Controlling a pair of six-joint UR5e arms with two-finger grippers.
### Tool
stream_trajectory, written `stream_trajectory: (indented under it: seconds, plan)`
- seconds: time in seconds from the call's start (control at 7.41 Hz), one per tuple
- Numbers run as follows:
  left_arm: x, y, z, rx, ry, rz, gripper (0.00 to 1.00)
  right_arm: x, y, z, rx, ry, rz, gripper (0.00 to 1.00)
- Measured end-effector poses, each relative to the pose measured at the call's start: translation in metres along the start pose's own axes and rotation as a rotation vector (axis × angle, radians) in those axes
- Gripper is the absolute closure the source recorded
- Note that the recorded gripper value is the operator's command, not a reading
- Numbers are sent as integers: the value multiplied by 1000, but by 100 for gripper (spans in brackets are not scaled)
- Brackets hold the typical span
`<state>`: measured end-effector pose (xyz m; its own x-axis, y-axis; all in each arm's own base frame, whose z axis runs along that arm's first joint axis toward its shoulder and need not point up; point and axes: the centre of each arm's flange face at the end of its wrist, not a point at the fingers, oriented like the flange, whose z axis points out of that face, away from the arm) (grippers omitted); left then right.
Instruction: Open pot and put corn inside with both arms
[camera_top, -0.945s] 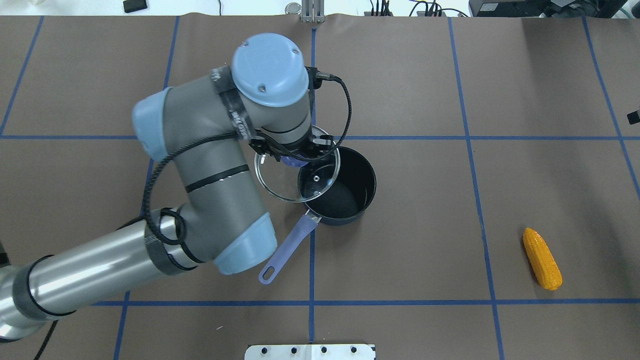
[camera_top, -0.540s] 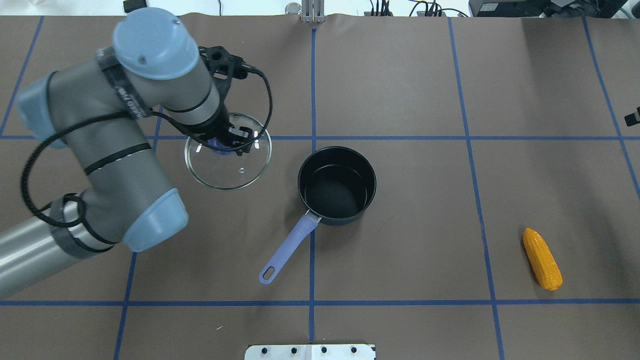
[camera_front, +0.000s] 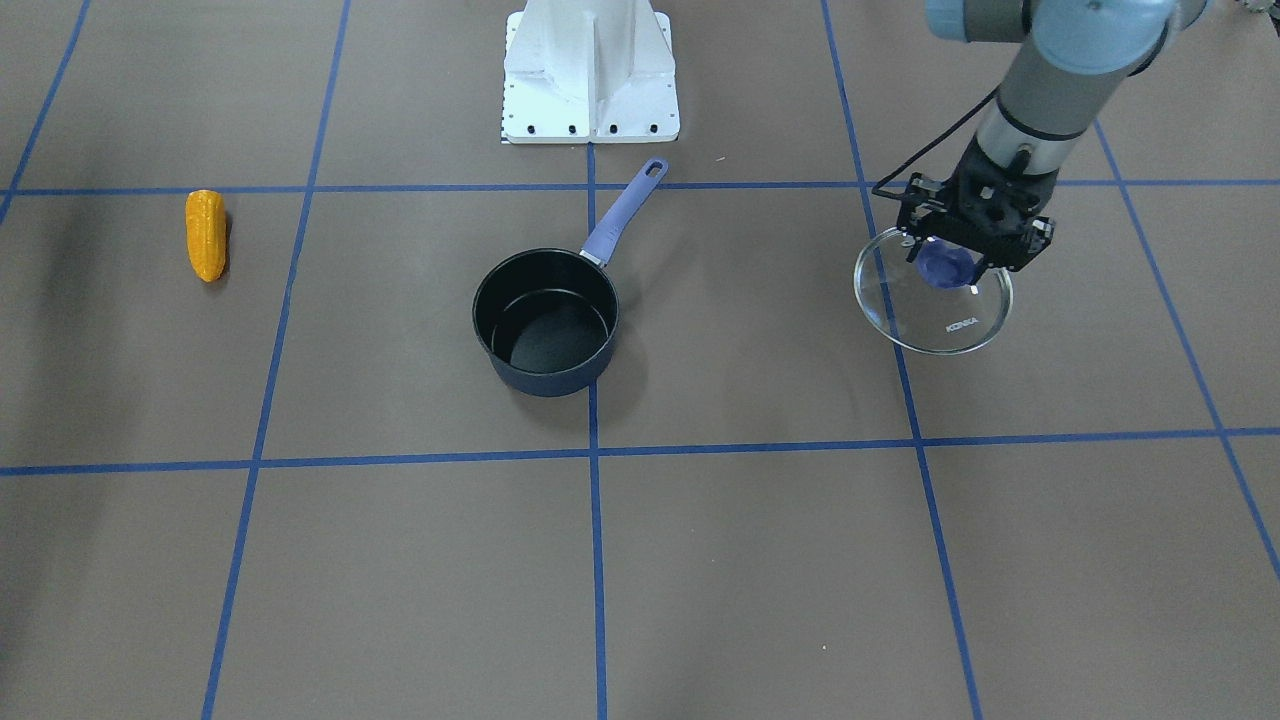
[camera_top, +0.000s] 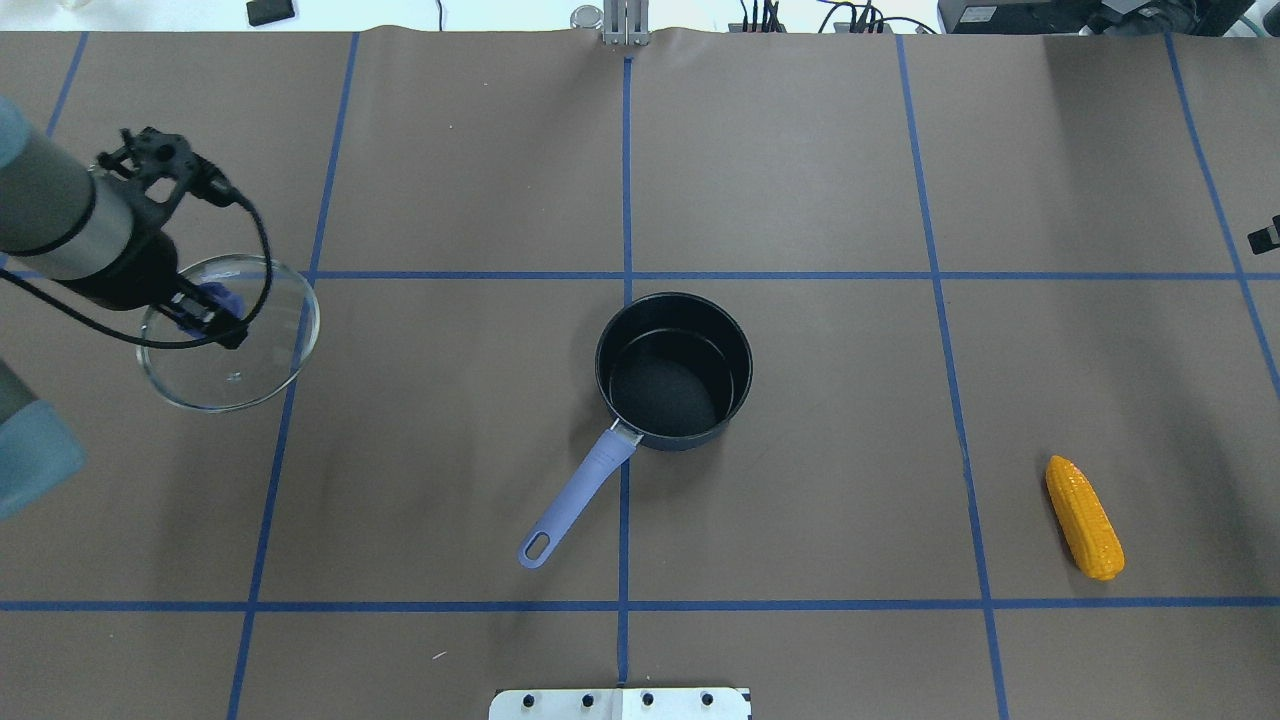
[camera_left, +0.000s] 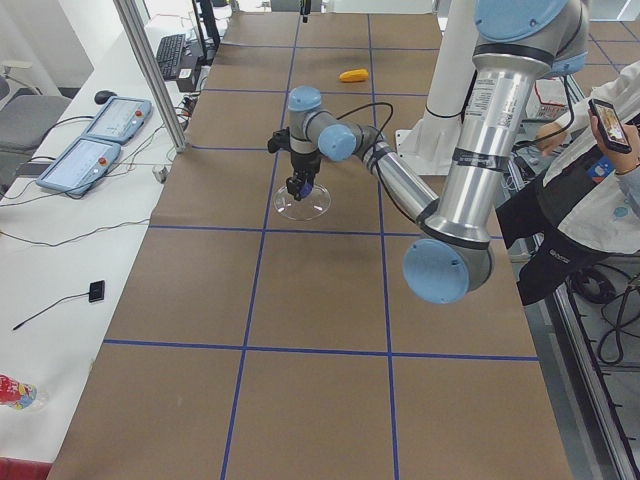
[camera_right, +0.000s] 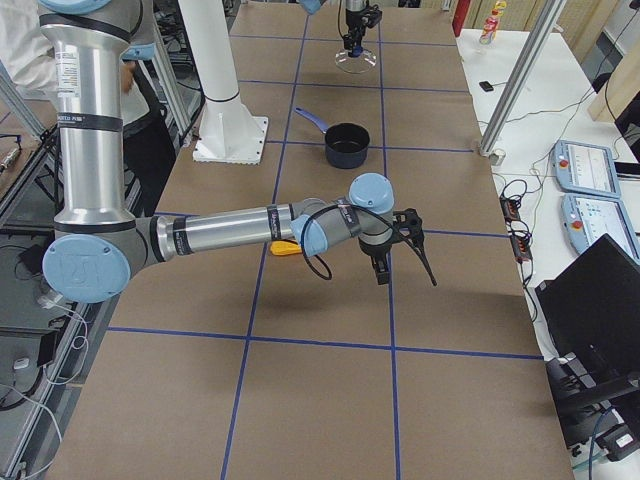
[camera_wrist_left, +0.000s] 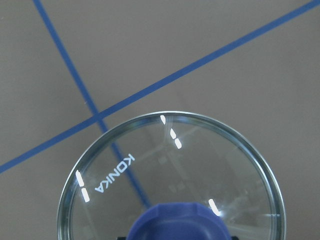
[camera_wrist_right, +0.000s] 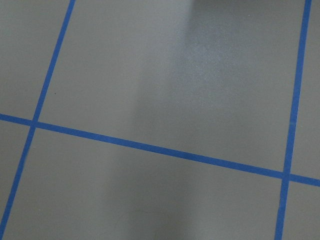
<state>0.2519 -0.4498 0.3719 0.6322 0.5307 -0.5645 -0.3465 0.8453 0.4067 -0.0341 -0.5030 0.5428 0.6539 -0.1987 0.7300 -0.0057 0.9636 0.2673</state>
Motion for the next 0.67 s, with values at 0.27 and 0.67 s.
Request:
stream_trajectory:
  seconds: [0.27, 0.67]
  plan:
    - [-55, 77, 24, 4, 11, 48, 82, 0, 0, 0, 0, 1, 0, 0]
    - [-111, 164, 70, 66, 29, 82, 81, 1, 0, 0, 1, 4, 0, 0]
